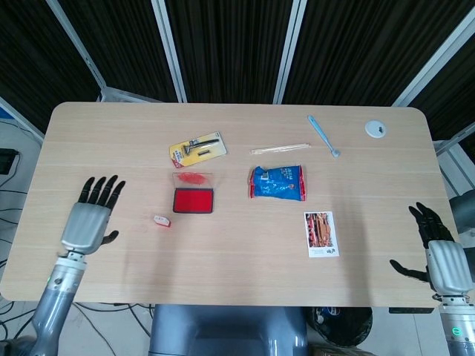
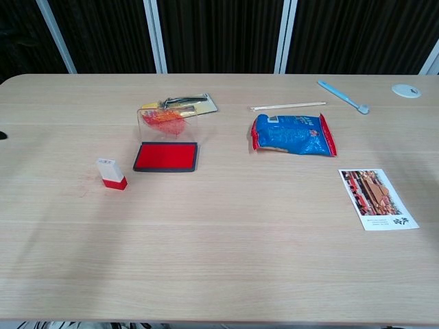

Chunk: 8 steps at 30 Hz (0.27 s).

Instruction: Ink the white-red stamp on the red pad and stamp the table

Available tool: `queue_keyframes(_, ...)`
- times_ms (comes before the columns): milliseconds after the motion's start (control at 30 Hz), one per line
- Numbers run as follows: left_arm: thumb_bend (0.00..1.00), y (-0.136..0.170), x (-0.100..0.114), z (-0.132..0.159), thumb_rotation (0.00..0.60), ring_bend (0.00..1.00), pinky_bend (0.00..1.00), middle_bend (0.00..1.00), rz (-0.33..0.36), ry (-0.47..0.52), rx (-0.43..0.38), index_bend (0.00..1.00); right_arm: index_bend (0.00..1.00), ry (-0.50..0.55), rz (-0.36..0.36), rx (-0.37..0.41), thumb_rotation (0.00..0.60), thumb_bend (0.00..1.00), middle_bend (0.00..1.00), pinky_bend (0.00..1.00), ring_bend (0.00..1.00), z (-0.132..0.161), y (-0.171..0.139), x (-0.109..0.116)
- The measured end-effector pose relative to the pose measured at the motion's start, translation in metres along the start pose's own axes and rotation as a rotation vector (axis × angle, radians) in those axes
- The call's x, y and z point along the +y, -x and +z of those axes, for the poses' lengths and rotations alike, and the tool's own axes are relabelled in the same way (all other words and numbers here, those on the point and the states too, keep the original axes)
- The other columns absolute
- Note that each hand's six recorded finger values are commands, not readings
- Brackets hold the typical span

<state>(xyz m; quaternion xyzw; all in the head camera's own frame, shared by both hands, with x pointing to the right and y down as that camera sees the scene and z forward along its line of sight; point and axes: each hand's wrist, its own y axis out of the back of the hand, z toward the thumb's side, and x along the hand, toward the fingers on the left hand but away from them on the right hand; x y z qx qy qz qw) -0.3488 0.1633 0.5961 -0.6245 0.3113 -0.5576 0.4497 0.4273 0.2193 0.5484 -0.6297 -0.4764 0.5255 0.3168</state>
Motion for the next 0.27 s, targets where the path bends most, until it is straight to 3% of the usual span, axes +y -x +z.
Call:
queue_keyframes(133,0.06,0.036,0.003,-0.036,0.6,0.0,0.0,0.0,0.054,0.063,0.071,0.0,0.0,-0.037,-0.012,-0.004,0.6,0.07,0.0,0.19,0.0,-0.001,0.001,0.0)
queue_keyframes(267,0.06,0.061,-0.002,-0.064,0.6,0.0,0.0,0.0,0.064,0.088,0.12,0.0,0.0,-0.04,-0.033,0.005,0.6,0.07,0.0,0.19,0.0,0.002,0.001,0.001)
